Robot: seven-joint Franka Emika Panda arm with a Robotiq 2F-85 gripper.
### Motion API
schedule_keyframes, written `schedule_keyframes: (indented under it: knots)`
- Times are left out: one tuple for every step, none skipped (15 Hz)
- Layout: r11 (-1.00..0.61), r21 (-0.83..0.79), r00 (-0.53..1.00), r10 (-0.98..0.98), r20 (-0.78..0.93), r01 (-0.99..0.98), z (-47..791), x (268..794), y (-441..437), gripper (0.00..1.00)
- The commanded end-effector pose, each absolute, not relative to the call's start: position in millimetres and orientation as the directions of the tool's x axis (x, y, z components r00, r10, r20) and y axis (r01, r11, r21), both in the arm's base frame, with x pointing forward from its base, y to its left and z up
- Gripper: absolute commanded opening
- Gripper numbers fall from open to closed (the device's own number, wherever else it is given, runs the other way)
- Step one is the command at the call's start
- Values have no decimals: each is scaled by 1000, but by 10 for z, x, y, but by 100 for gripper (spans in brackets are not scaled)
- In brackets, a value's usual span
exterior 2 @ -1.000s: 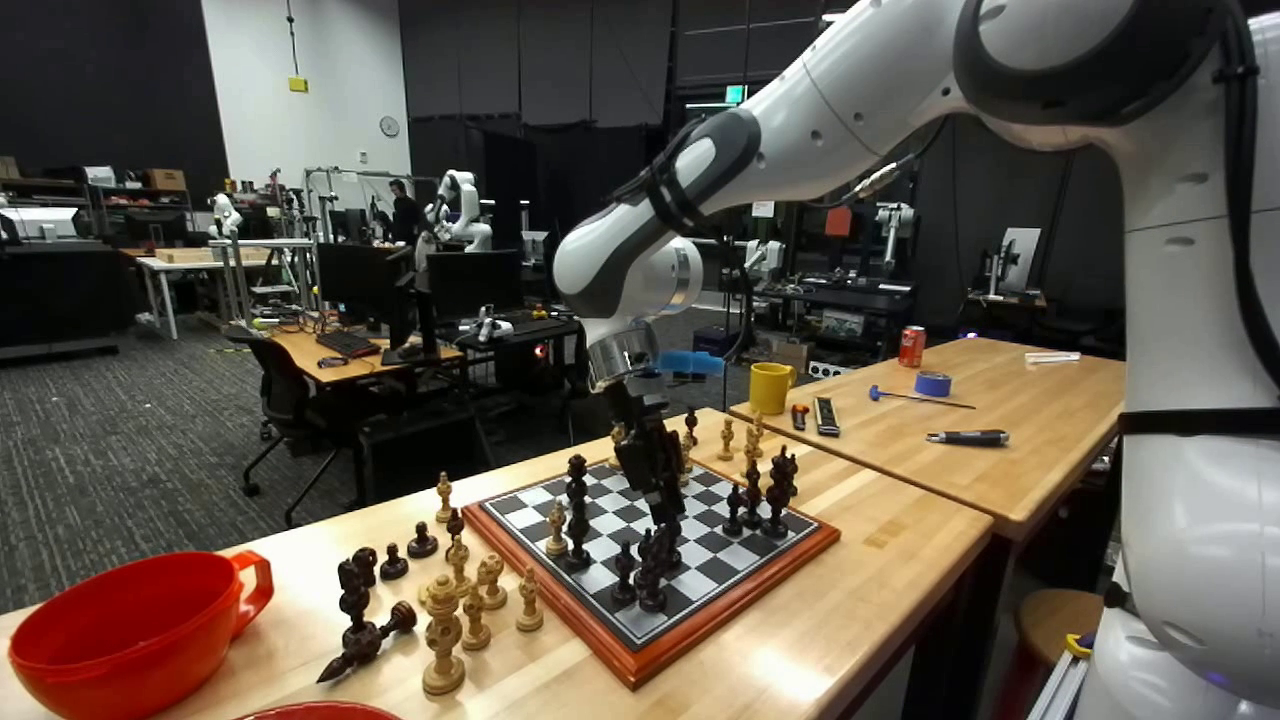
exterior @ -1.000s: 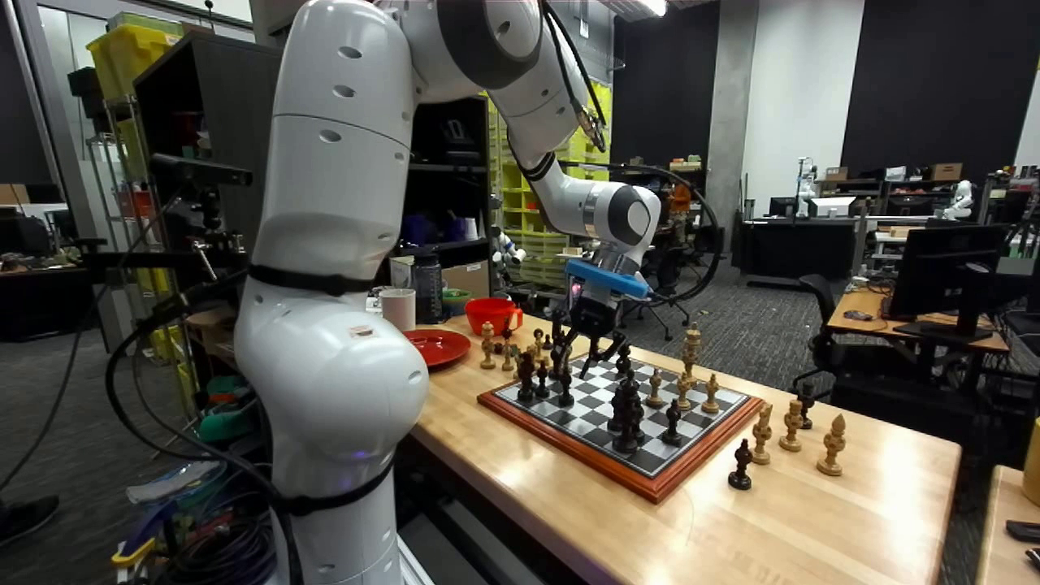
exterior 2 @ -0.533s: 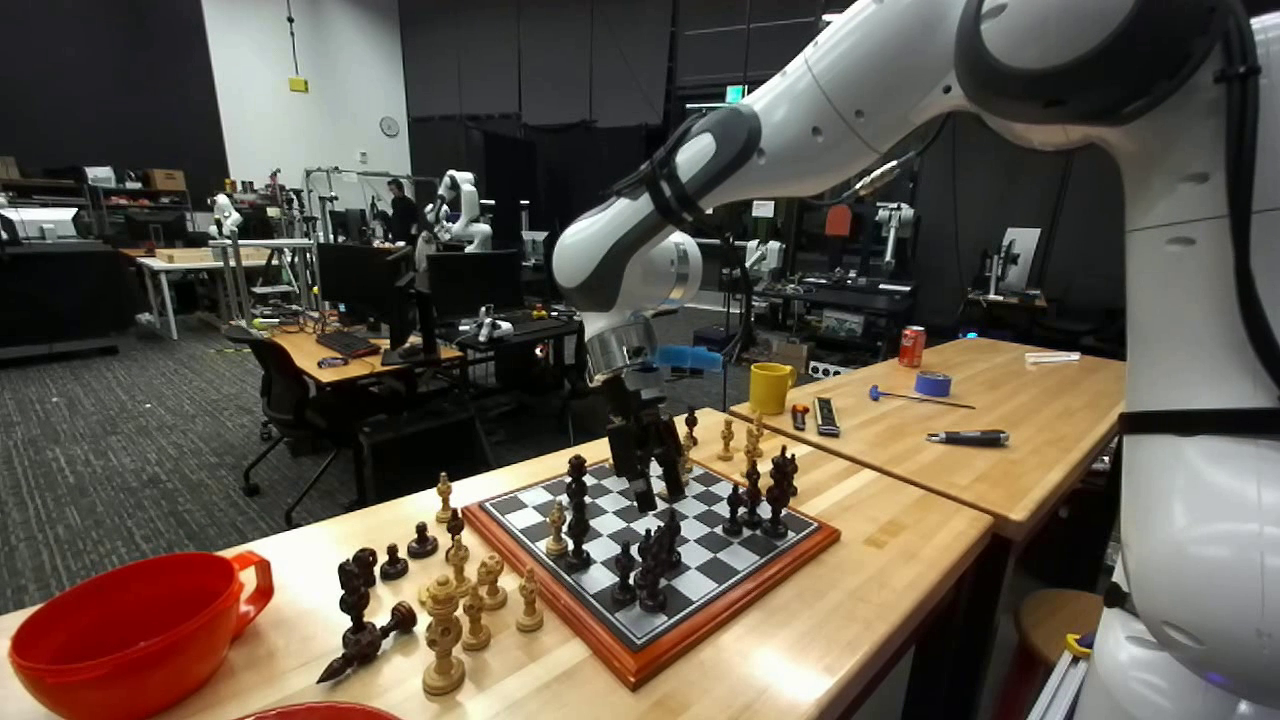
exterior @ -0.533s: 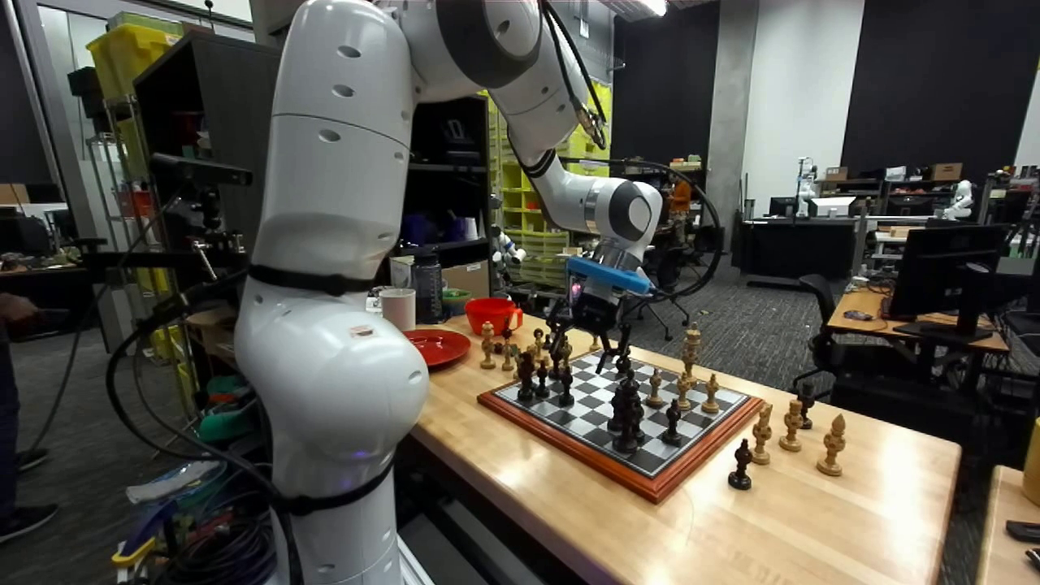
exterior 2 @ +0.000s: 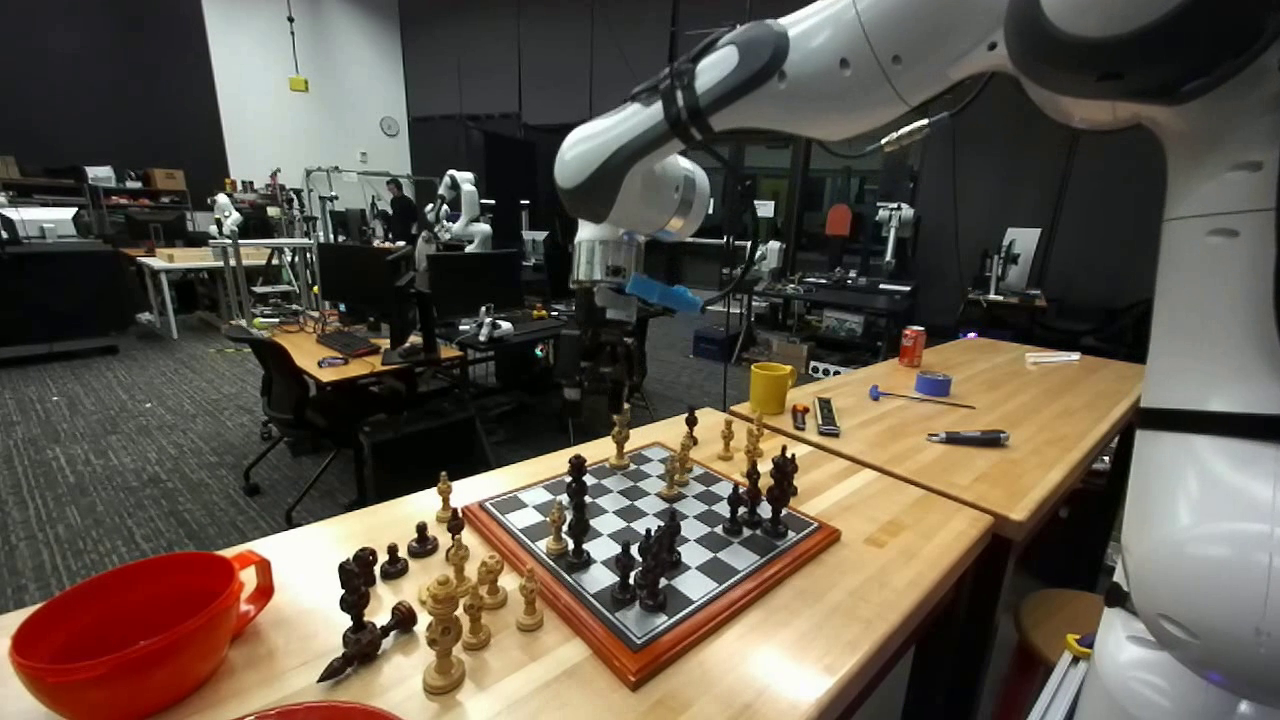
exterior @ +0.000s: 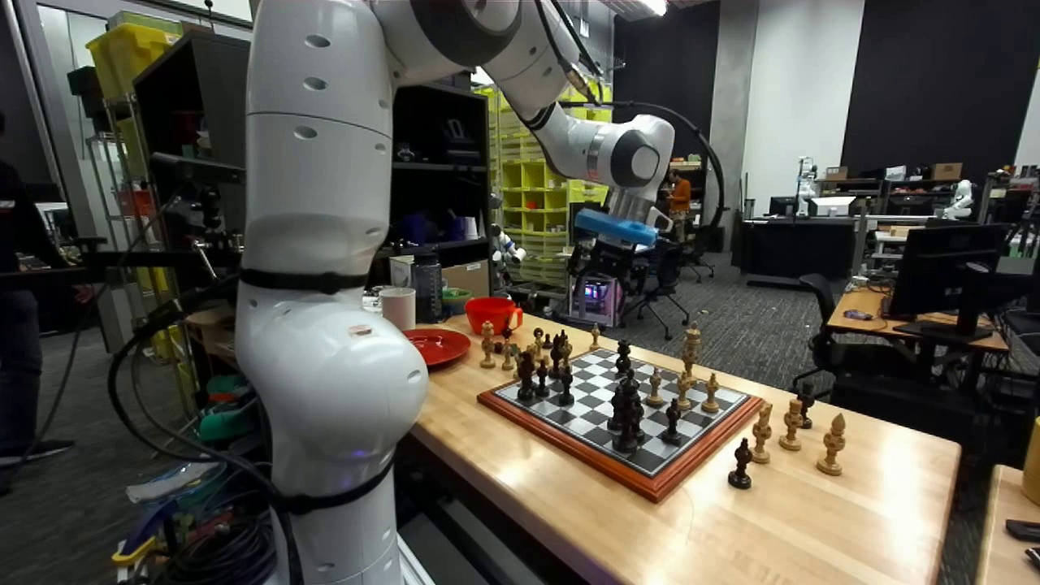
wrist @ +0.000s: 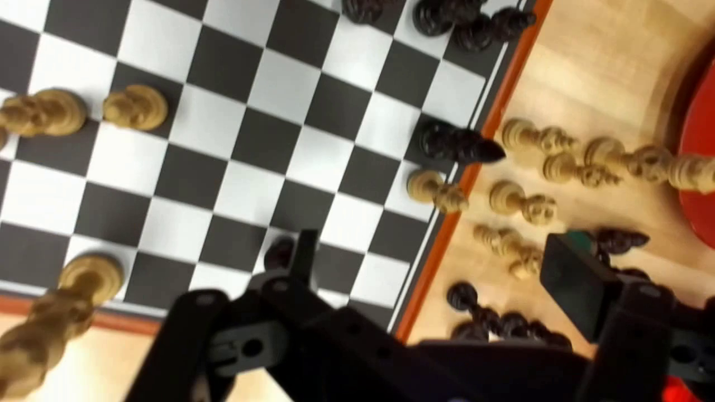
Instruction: Pick up one black chess piece at the top left of the chess board and move it to the center of the chess board
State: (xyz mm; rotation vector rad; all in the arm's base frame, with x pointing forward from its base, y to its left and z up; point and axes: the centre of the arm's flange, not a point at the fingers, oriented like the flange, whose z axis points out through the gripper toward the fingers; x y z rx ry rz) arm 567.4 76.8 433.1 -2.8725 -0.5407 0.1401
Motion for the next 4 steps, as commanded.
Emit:
schedule_keyframes:
  knots:
    - [-939, -149, 949, 299, 101, 311, 4947, 5724, 748, 100]
    - [-941, -150, 953, 298, 53, 302, 5104, 5746, 719, 100]
    - [-929, -175, 945, 320, 62, 326, 4840, 5759, 737, 100]
    - [-931, -171, 946, 316, 71, 324, 4928, 5763, 733, 100]
